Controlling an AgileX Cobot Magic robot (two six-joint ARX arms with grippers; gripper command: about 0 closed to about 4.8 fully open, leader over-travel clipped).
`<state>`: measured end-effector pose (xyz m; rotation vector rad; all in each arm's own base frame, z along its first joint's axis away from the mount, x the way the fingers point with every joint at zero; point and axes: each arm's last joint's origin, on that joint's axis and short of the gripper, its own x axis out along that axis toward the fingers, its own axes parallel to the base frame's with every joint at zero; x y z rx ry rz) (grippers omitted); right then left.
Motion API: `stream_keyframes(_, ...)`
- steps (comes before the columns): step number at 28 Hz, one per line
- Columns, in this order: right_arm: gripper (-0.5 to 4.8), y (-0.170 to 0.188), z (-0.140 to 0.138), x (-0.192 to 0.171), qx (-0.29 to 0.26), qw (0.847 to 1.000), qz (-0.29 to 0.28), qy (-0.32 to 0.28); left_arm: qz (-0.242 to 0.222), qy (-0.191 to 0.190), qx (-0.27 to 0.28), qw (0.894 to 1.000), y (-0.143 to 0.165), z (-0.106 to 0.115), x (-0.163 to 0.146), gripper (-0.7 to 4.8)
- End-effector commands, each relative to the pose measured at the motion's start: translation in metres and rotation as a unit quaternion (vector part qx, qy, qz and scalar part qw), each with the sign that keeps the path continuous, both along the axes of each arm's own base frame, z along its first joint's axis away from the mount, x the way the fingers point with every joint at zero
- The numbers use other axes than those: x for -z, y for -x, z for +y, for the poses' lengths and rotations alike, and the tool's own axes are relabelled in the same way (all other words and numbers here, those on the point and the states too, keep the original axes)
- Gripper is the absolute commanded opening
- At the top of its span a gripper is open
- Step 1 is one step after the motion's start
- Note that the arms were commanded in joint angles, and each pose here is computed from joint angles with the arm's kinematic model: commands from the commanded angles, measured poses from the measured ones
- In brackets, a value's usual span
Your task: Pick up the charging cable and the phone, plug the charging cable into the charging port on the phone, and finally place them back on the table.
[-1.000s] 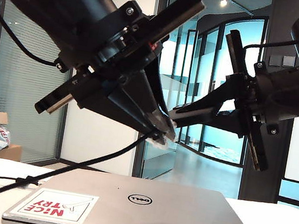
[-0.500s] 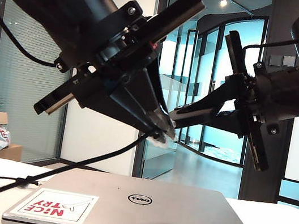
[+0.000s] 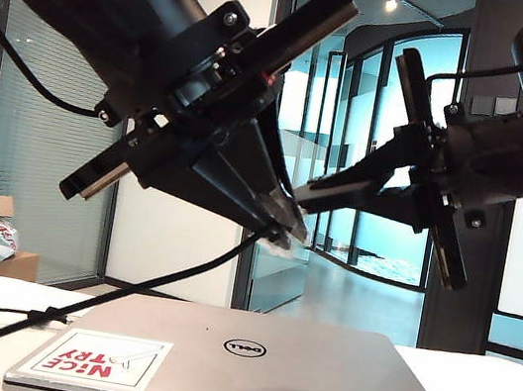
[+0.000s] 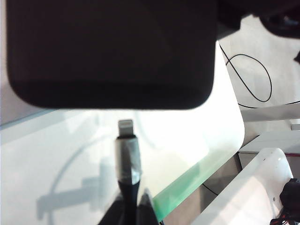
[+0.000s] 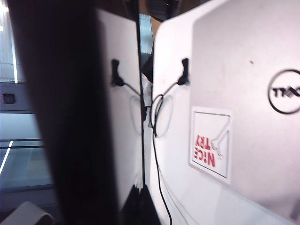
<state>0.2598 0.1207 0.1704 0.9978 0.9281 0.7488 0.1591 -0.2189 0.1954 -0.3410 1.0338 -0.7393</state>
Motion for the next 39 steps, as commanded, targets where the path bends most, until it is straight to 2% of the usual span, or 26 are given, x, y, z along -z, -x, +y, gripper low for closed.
stream_keyframes(1,-0.06,-0.001,0.001,-0.01,-0.014,0.999,-0.029,-0.018,-0.008,0.008,-0.001,1.0,-0.001,-0.001,-0.003,-0.07)
stream_keyframes(7,-0.06,-0.001,0.0,-0.008,-0.011,1.0,-0.025,-0.012,-0.008,0.008,-0.001,1.0,-0.001,-0.001,-0.003,-0.07)
stream_keyframes(12,-0.06,0.004,-0.003,-0.005,0.017,0.999,-0.033,-0.004,-0.008,0.008,-0.001,1.0,-0.001,-0.001,-0.003,-0.07)
stream_keyframes(23,-0.06,0.007,-0.004,-0.008,0.023,0.999,-0.036,-0.029,-0.009,0.007,0.001,1.0,-0.001,-0.001,-0.002,-0.07)
stream_keyframes(39,-0.06,0.011,-0.005,-0.002,0.007,0.999,-0.032,-0.018,-0.009,0.008,0.001,1.0,-0.001,-0.001,-0.003,-0.07)
